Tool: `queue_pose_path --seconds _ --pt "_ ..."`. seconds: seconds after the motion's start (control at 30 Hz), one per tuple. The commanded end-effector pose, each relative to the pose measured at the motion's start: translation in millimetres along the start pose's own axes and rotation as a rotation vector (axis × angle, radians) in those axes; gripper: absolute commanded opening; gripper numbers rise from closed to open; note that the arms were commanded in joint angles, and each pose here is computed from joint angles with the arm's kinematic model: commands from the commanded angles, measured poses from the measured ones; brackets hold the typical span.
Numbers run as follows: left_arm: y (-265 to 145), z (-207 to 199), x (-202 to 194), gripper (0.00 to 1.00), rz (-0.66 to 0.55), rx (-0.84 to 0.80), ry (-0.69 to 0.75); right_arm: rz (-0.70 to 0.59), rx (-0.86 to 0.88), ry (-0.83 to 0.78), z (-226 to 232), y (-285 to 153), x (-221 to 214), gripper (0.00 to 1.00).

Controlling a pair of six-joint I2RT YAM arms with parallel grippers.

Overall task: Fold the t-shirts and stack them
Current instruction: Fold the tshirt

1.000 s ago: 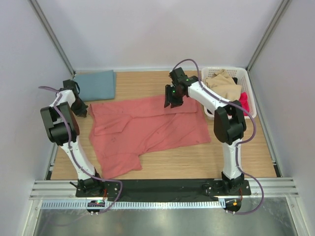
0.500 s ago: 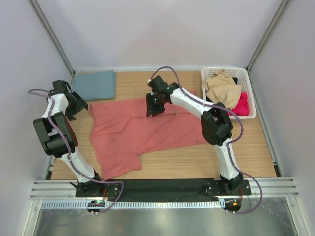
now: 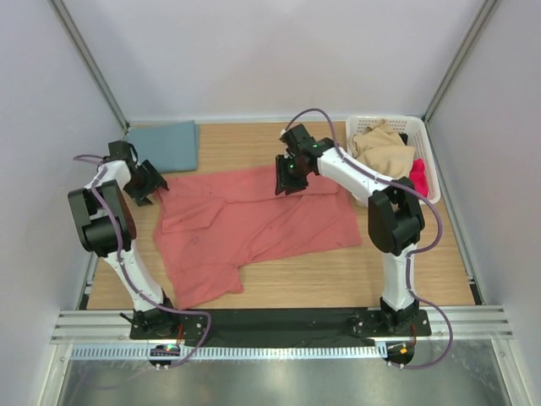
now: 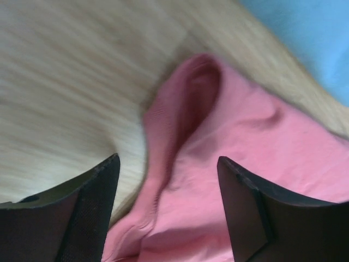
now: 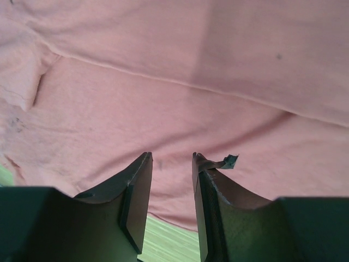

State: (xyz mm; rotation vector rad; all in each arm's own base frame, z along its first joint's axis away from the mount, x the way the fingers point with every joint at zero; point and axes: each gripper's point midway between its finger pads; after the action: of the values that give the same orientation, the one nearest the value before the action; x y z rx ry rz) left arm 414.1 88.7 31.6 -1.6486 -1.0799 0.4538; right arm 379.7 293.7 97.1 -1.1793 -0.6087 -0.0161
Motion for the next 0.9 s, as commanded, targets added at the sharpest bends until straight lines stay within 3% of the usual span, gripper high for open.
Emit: queue_pose_path --seconds 0.0,0.17,0.2,0.27,0.3,0.37,0.6,0.63,0.67,0.7,0.87 --pt "8 -25 7 0.68 -0.026 -0.048 0.051 -0.106 -0.032 0.008 -22 -39 18 0.42" --pt "19 -12 10 0.5 -0.043 0.034 0.024 -0.108 -0.127 0.002 -57 -52 13 0.42" --pt "23 -8 10 0.39 -0.035 0.052 0.029 -0.098 -0.14 -0.003 -61 -54 10 0.42" --pt "23 0 15 0.26 -0.051 0.096 0.035 -0.097 -0.162 -0.016 -66 -56 10 0.42" --pt "21 3 20 0.13 -0.066 0.117 0.042 -0.097 -0.177 -0.023 -70 -57 10 0.42" --pt "15 19 27 0.0 -0.092 0.186 0.038 -0.083 -0.206 -0.018 -77 -55 8 0.42" --pt "-12 38 45 0.0 -0.148 0.238 -0.002 -0.06 -0.314 0.01 -111 -42 17 0.42" --pt "-16 35 46 0.04 -0.151 0.225 -0.002 -0.072 -0.324 0.012 -114 -44 26 0.42" --pt "-19 34 45 0.14 -0.149 0.22 -0.009 -0.071 -0.332 0.013 -116 -42 29 0.43" --pt "-21 32 44 0.35 -0.146 0.215 -0.011 -0.028 -0.343 0.016 -123 -31 23 0.43" --pt "-45 21 44 0.64 -0.163 0.186 -0.027 -0.041 -0.38 0.008 -140 -19 50 0.43"
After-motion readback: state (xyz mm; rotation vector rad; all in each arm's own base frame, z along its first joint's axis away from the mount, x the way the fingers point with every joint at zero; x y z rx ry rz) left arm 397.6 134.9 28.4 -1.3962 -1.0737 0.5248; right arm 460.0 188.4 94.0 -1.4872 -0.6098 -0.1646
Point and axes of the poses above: each gripper's point midway between its finger pads, its own y axis out along the fingers, its own z axis along the line the jaws close on, x = y × z, and after that the axes turned 14 degrees about -y, right-handed
